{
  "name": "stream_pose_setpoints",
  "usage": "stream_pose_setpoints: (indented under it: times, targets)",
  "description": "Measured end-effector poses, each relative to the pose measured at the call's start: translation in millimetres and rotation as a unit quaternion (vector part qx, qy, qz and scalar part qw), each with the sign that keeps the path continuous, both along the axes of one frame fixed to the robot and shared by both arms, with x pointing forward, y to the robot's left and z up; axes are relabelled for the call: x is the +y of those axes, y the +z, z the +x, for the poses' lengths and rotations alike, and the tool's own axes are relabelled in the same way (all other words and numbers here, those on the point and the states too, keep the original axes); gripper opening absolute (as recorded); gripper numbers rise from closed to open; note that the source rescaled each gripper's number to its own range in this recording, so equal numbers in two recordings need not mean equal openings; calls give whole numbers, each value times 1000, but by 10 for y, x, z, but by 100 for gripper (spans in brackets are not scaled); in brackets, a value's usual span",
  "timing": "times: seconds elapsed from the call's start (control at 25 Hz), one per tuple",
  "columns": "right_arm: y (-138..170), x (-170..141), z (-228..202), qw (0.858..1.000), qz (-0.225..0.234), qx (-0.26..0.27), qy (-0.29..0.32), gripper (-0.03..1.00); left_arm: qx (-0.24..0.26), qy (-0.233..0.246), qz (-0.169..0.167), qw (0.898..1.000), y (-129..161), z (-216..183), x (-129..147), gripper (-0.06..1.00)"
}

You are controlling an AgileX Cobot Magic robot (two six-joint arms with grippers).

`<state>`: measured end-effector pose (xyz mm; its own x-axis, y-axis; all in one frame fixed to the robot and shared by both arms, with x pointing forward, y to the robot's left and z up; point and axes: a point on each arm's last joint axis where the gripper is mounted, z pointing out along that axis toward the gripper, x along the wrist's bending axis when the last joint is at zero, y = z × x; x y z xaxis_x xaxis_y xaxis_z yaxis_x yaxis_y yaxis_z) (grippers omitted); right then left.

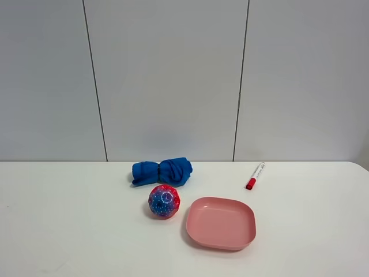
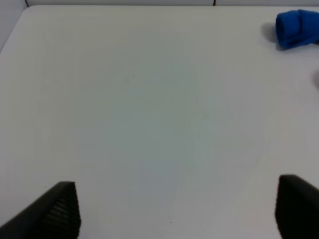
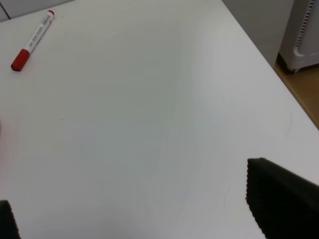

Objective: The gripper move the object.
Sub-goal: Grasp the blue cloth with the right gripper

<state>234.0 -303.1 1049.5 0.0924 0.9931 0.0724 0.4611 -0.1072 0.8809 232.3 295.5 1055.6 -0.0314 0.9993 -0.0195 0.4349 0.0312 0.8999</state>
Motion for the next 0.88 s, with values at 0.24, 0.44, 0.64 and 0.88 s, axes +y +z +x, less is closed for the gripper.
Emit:
stream_pose_setpoints:
  times: [0.24, 0.44, 0.64, 0.88]
  targets:
    - [0, 0, 0, 1000, 0, 0, 0, 100, 0, 0, 0, 1000, 0, 0, 0, 100]
    - [0, 0, 0, 1000, 0, 0, 0, 100, 0, 0, 0, 1000, 0, 0, 0, 100]
    - [0, 0, 0, 1000, 0, 0, 0, 100, 0, 0, 0, 1000, 0, 0, 0, 100]
    - [0, 0, 0, 1000, 0, 0, 0, 100, 0, 0, 0, 1000, 0, 0, 0, 100]
